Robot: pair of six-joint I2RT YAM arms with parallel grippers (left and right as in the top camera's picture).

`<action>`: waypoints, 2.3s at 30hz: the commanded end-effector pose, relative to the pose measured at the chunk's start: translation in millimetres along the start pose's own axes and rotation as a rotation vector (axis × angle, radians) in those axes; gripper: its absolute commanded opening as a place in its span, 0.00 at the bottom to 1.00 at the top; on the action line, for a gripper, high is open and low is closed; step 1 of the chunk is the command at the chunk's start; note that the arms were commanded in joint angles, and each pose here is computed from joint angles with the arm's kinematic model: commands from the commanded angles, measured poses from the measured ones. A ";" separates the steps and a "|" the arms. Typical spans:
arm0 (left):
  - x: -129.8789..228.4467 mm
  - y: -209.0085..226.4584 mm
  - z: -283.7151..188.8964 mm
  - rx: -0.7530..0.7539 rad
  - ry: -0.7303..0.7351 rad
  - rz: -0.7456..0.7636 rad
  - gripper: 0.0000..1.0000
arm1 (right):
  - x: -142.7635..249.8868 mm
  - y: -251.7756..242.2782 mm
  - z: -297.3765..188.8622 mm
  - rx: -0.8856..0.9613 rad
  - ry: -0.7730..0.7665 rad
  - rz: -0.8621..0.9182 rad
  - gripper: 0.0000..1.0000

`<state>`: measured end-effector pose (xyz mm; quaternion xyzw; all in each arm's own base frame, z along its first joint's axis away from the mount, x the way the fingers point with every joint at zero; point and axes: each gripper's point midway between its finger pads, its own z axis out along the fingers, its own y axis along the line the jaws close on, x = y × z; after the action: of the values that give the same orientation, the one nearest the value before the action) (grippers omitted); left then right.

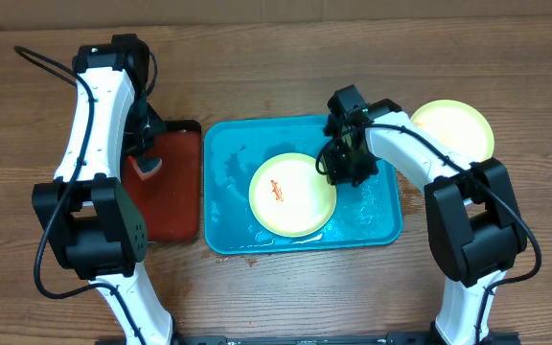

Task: Clean dirty plates on tray and stack at the side
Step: 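Carry the sponge with the left gripper onto the second yellow plate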

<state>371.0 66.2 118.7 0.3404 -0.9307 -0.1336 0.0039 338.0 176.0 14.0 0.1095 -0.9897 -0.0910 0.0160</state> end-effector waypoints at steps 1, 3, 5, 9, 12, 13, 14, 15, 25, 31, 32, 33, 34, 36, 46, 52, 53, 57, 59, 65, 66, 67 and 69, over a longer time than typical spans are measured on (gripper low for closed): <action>-1.0 2.1 -11.1 0.031 -0.021 0.004 0.04 | -0.8 -3.5 -2.7 0.022 0.009 0.015 0.41; -1.2 1.9 -11.1 0.031 -0.022 0.004 0.04 | 1.0 -1.9 0.0 0.018 0.012 0.012 0.41; -1.1 1.9 -11.1 0.031 -0.022 0.009 0.04 | -1.8 -1.5 4.9 0.012 -0.004 0.020 0.37; -0.6 2.2 -11.1 0.030 -0.020 0.011 0.04 | -2.9 1.4 12.4 -0.012 -0.005 0.044 0.29; -0.5 0.2 -11.2 0.041 -0.018 0.010 0.04 | -6.5 19.2 11.1 -0.114 -0.011 0.043 0.10; -0.2 -0.6 -11.2 0.045 -0.016 0.010 0.04 | -8.9 24.2 10.5 -0.142 -0.018 0.055 0.09; 0.2 -1.4 -11.2 0.049 -0.013 0.010 0.04 | -11.5 26.8 10.0 -0.157 -0.026 0.069 0.07; 1.2 -3.0 -11.3 0.059 -0.007 0.014 0.04 | -14.8 29.1 9.6 -0.167 -0.037 0.086 0.07; 37.8 -62.9 -12.9 0.357 0.137 0.231 0.04 | -52.7 38.5 5.0 -0.217 -0.179 0.164 0.04; 79.6 -107.5 -5.0 0.474 0.193 0.385 0.04 | -52.2 36.8 13.6 -0.212 -0.166 0.168 0.04; 86.5 -113.9 -2.2 0.477 0.193 0.405 0.04 | -51.9 36.5 14.7 -0.211 -0.164 0.168 0.04; 94.1 -120.7 0.4 0.480 0.192 0.428 0.04 | -51.7 37.1 14.8 -0.211 -0.163 0.167 0.04; 101.5 -127.4 2.3 0.480 0.188 0.453 0.04 | -51.4 37.9 14.9 -0.212 -0.162 0.165 0.04; 114.5 -139.7 4.5 0.485 0.177 0.498 0.04 | -50.2 41.3 15.5 -0.214 -0.159 0.158 0.04; 151.4 -185.1 -6.6 0.528 0.097 0.623 0.04 | -30.3 54.8 21.6 -0.194 -0.092 0.133 0.04; 160.3 -190.8 -3.8 0.531 0.093 0.644 0.04 | -30.9 54.7 21.5 -0.195 -0.094 0.139 0.04; 161.8 -191.6 -2.2 0.532 0.093 0.647 0.04 | -31.0 54.8 21.5 -0.195 -0.094 0.139 0.04; 166.9 -197.3 6.2 0.541 0.085 0.649 0.04 | -31.1 54.9 21.4 -0.195 -0.095 0.139 0.04; 168.1 -200.1 9.6 0.548 0.077 0.650 0.04 | -31.5 55.0 21.4 -0.196 -0.096 0.138 0.04; 165.6 -206.3 9.5 0.568 0.054 0.652 0.04 | -30.5 56.2 21.2 -0.203 -0.091 0.139 0.04; 164.4 -208.0 9.0 0.574 0.046 0.651 0.04 | -30.1 56.0 21.3 -0.202 -0.090 0.139 0.04; 162.3 -210.2 9.5 0.576 0.036 0.647 0.04 | -29.6 55.8 21.4 -0.201 -0.088 0.140 0.04; 162.1 -214.7 10.2 0.583 0.027 0.647 0.04 | -28.5 55.6 20.8 -0.199 -0.082 0.142 0.04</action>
<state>379.5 -185.9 33.7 0.0189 -0.9897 0.1393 -0.0258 357.1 240.5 8.5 0.0361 -0.9788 -0.2009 -0.0170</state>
